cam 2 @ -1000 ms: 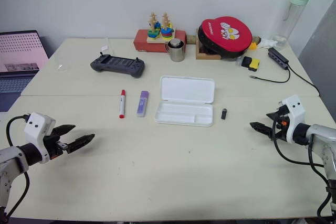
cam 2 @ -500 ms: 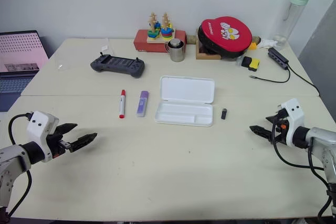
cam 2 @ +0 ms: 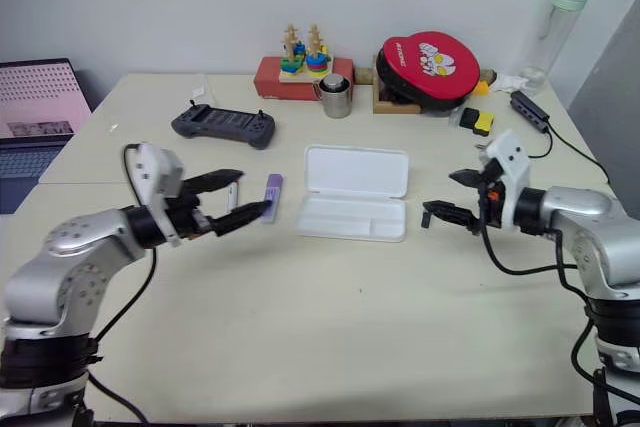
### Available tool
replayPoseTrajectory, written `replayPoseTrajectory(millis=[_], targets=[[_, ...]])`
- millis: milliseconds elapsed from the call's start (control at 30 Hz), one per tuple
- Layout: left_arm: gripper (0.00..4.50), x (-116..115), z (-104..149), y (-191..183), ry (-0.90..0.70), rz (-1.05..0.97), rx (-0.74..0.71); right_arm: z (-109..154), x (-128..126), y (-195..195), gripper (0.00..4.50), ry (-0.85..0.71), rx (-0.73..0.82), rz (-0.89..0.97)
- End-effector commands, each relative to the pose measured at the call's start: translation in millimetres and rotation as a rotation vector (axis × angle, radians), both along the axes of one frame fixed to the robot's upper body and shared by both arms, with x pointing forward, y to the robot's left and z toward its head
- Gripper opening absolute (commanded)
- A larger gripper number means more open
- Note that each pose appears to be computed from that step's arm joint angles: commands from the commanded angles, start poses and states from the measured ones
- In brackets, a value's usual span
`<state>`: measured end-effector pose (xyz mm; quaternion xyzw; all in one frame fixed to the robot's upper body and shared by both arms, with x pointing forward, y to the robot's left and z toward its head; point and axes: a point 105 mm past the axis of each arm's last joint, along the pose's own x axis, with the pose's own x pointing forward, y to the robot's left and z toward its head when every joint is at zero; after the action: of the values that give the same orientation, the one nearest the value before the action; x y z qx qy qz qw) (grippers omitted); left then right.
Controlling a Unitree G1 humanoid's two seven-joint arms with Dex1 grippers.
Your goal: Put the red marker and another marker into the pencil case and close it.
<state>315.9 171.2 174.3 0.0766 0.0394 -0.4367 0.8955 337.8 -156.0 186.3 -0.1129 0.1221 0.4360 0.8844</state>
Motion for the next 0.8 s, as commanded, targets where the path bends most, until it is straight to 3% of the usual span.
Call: replayPoseTrajectory(millis=[33,200,433,533,800], targets=[[4.5,-6.1,1.4,-20.4,-0.027,-0.155,0.029,-7.8,2.8,35.1,4.46,0.022,-0.047,0.123],[4.5,-12.8,0.4,-38.4,-0.051,-0.283,0.057,-32.8,-3.3,65.0,4.46,0.084,-0.125,0.257],[4.5,-1.2,0.6,-42.9,-0.092,-0.274,0.07,-60.0,1.7,72.8,4.46,0.147,-0.217,0.295],[4.5,1.0,4.4,-46.0,-0.099,-0.273,0.038,-73.4,10.0,70.5,4.01,0.165,-0.279,0.267],[4.5,-2.6,-0.7,-47.6,-0.083,-0.291,0.039,-72.7,14.2,74.2,1.88,0.142,-0.292,0.287]])
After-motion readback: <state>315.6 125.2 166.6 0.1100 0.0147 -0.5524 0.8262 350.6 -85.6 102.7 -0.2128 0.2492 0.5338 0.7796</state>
